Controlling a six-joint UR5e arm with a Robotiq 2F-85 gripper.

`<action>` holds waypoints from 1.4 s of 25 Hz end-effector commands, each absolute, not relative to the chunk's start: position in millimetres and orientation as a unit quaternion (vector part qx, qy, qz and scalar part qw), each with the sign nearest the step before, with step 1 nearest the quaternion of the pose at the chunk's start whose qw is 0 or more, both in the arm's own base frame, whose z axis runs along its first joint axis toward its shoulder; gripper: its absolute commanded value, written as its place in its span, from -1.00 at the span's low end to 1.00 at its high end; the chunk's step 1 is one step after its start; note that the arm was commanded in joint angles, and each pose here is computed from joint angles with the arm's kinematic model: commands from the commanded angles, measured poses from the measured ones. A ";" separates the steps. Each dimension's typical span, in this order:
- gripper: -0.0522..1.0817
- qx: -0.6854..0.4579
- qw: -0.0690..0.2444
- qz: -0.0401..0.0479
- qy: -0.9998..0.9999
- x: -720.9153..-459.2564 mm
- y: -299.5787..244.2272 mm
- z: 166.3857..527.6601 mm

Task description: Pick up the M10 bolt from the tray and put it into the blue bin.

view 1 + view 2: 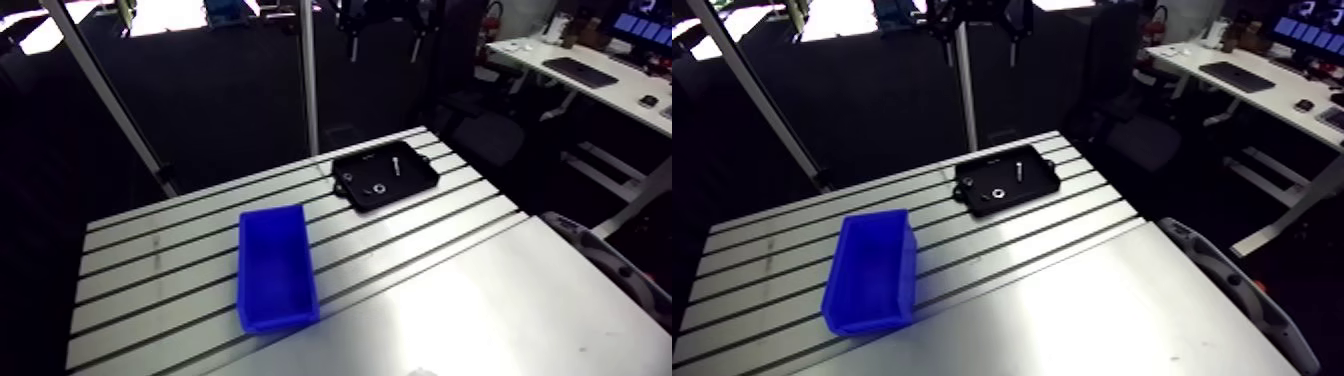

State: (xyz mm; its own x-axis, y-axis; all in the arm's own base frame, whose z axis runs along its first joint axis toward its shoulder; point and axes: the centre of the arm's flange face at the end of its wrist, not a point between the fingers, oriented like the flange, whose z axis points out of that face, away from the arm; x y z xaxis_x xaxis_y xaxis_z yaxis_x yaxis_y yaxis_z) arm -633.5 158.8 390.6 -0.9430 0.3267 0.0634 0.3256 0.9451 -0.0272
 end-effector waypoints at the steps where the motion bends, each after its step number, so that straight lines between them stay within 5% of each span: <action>1: -0.90 -0.171 0.022 0.011 -0.985 -643.9 168.9 354.0; 12: -0.90 -0.183 0.010 0.012 -0.983 -646.1 185.4 305.9; 19: -0.90 -0.187 -0.002 -0.017 -0.982 -643.8 191.1 279.5; 35: -0.90 -0.196 -0.038 -0.006 -0.980 -642.0 204.1 229.1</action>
